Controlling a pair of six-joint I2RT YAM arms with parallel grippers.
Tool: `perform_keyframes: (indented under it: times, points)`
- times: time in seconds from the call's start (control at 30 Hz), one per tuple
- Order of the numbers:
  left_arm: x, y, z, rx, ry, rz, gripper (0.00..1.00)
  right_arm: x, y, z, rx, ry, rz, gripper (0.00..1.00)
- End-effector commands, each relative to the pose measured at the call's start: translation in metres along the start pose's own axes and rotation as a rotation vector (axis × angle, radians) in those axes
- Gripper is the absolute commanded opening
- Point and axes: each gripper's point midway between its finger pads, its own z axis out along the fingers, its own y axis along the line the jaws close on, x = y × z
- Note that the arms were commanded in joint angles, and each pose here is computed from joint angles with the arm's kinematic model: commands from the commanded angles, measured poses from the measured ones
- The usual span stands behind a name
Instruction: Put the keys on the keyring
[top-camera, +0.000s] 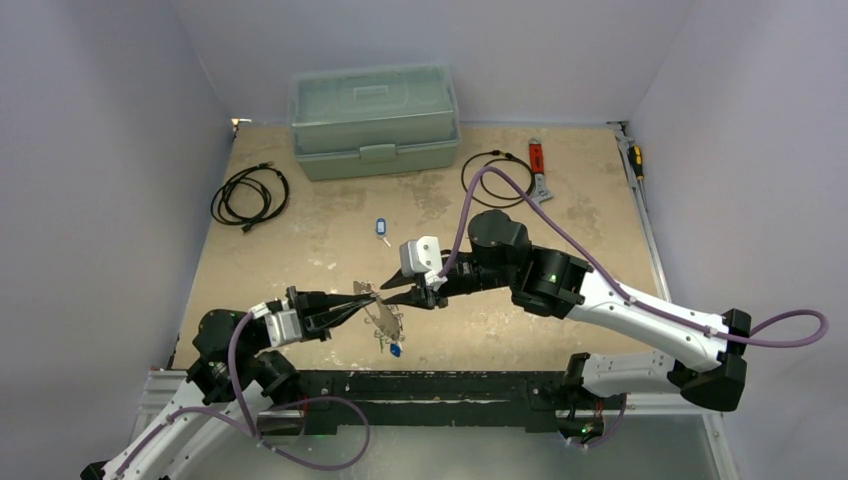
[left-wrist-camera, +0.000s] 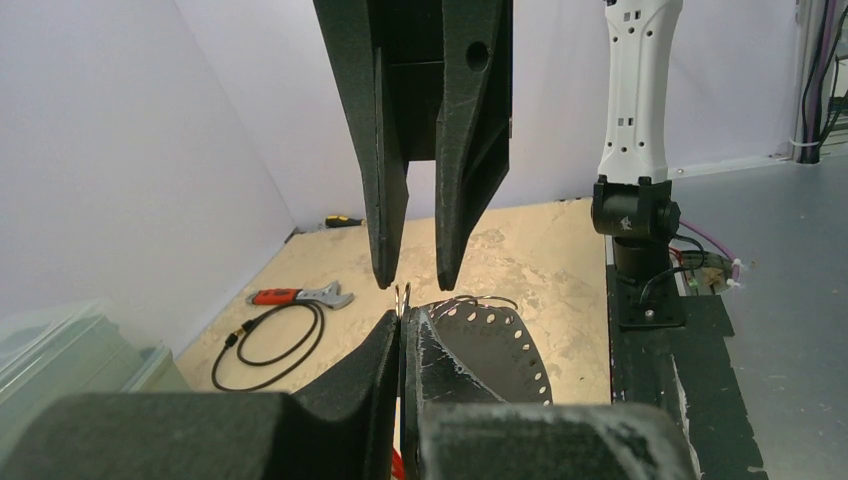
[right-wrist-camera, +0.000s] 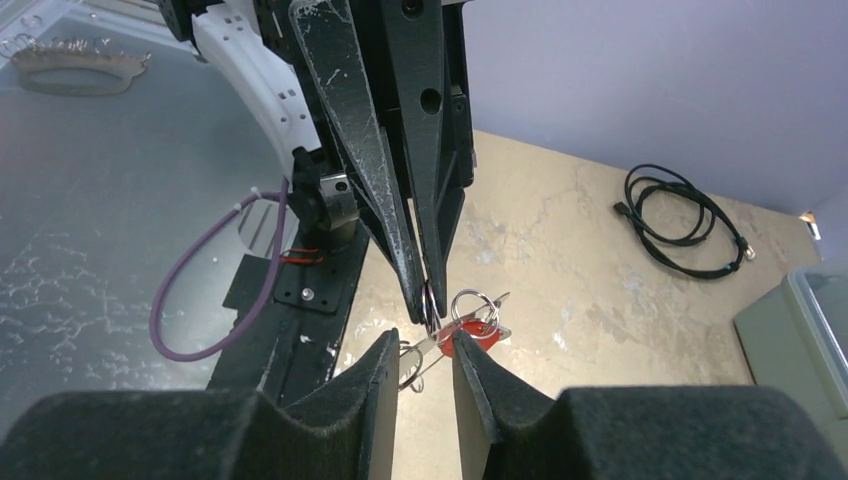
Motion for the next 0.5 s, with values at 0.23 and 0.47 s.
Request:
perform_keyframes:
  times: [0.23, 0.47]
  points:
    - [-0.0202, 0.002, -0.0004, -0.008, -0.07, 0.039, 0.0, -0.0254, -0.0063, 0.0046, -0.01, -0.068, -0.039, 0.22]
    - [-0.0209, 0.0025, -0.0007, -0.011, -0.072, 0.04, 0.0, -0.0275, -0.0064, 0.0058, -0.016, -0.074, -0.042, 0.17]
